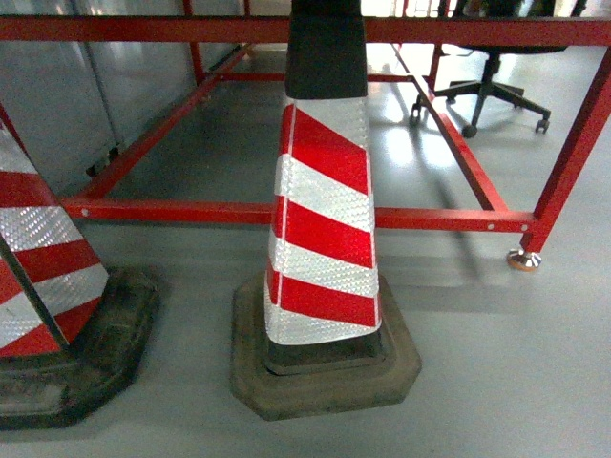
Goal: Pick capacitor and pack into box
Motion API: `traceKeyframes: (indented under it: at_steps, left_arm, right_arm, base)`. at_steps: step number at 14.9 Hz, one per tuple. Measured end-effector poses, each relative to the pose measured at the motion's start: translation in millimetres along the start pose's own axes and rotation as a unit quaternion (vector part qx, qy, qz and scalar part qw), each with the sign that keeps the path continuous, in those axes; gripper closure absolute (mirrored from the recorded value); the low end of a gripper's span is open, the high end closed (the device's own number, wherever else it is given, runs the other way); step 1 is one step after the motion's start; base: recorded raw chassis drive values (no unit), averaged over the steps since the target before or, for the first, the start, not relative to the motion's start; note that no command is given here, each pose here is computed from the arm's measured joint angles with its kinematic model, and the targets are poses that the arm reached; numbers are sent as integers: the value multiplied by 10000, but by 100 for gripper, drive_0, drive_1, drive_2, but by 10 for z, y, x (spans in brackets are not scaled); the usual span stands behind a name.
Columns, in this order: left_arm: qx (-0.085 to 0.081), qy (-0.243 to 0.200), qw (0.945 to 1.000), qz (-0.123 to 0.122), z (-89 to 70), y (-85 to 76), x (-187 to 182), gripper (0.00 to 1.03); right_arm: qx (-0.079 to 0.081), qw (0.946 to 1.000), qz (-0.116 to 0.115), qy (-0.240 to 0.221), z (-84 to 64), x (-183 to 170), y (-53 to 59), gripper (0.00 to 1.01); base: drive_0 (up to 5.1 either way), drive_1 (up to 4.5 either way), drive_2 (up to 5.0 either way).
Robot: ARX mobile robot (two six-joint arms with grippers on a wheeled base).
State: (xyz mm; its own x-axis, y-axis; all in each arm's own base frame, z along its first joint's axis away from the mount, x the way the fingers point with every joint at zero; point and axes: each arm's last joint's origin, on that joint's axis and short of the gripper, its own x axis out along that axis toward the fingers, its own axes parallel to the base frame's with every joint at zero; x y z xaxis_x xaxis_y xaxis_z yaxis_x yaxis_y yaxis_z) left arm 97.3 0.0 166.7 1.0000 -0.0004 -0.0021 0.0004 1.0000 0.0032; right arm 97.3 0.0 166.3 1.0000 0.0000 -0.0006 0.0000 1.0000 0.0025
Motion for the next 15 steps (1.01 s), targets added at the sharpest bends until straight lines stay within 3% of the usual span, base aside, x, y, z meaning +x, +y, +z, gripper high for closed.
traceKeyframes:
  at_steps: [15]
  left_arm:
    - [-15, -10, 10000, 6, 2, 0, 0, 59]
  right_arm:
    - [-2, 10000, -2, -11, 2, 0, 0, 3]
  base:
    - [0, 0, 0]
